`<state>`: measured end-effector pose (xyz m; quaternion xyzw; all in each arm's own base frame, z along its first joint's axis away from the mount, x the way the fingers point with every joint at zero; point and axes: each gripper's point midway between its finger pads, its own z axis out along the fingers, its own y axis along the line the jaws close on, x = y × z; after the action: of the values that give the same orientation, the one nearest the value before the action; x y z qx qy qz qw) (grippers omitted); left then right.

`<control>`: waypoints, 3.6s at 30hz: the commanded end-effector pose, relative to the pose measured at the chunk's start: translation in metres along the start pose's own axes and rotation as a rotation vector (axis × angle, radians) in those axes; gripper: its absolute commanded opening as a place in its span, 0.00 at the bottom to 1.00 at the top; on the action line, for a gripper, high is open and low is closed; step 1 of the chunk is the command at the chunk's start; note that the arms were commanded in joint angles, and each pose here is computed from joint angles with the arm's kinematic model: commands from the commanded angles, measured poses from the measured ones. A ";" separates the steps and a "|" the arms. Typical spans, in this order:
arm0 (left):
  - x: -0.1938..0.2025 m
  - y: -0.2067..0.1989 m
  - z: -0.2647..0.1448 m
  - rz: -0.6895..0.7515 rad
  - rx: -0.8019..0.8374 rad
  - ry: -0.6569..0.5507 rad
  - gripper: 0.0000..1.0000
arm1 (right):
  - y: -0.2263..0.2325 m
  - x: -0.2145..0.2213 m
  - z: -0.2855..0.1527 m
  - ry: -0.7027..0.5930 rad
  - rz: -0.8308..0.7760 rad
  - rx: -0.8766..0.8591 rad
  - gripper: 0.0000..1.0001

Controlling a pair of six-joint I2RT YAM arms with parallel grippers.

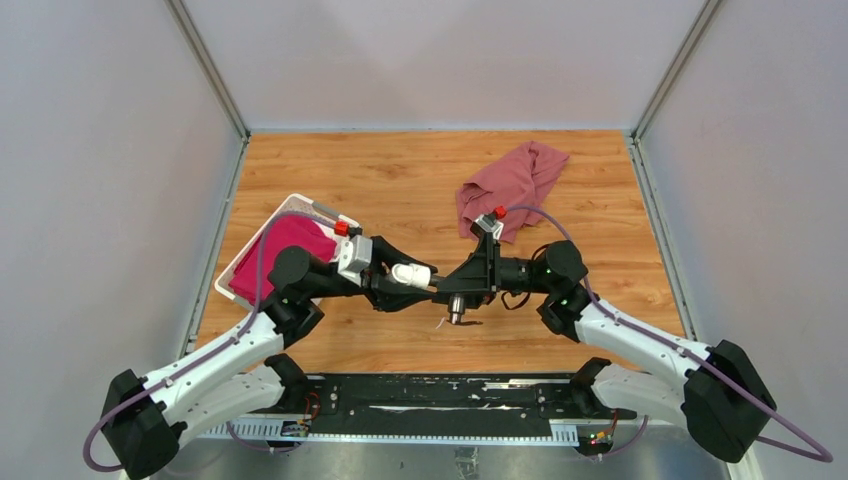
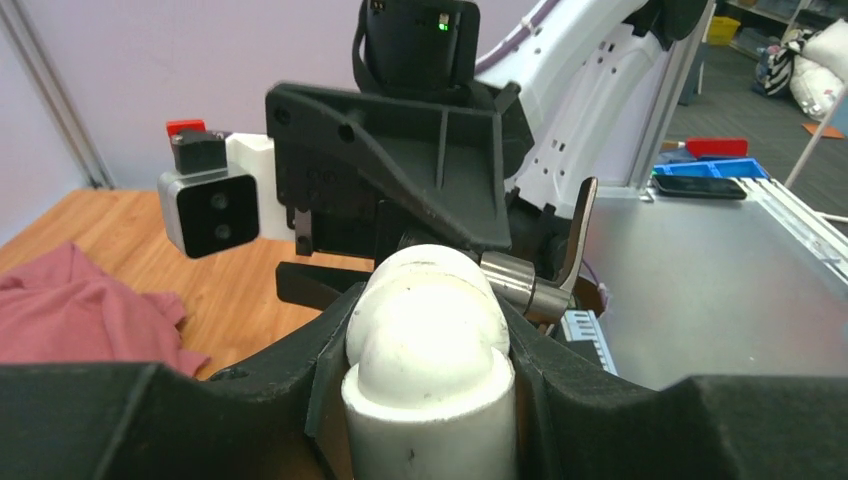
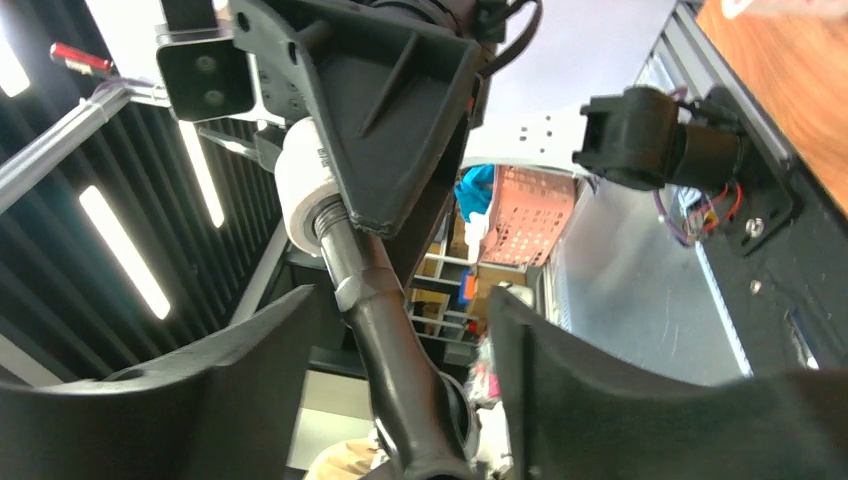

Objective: Install the water faucets

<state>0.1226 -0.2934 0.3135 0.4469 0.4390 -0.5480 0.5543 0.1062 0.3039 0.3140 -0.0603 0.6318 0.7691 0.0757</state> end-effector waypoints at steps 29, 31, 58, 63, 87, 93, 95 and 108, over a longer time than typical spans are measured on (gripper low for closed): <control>0.010 -0.001 -0.005 -0.214 0.045 -0.052 0.00 | -0.004 -0.003 -0.003 -0.031 -0.035 0.038 0.00; 0.012 -0.002 -0.004 -0.224 0.056 -0.040 0.10 | -0.002 -0.004 -0.003 -0.041 -0.044 0.038 0.00; 0.011 0.021 -0.040 -0.144 -0.241 0.235 1.00 | 0.015 -0.007 -0.007 -0.042 -0.084 0.015 0.00; 0.007 0.018 -0.035 -0.211 -0.222 0.236 1.00 | 0.014 -0.006 -0.007 -0.033 -0.086 0.017 0.00; -0.020 0.015 -0.023 -0.430 -0.128 0.145 0.88 | 0.010 -0.001 -0.010 -0.023 -0.083 0.030 0.00; -0.022 0.014 -0.023 -0.421 -0.125 0.140 0.59 | 0.008 -0.001 -0.010 -0.024 -0.076 0.034 0.00; -0.021 0.015 -0.023 -0.420 -0.126 0.141 0.37 | 0.008 -0.002 -0.010 -0.025 -0.075 0.036 0.00; -0.003 0.009 -0.036 -0.143 -0.084 0.154 0.00 | 0.013 -0.003 -0.007 -0.009 0.097 -0.025 0.00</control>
<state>0.1337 -0.2647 0.3181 0.3825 0.5743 -0.5723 0.4431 0.1076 0.2985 0.3029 -0.0402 0.6583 0.7489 0.0646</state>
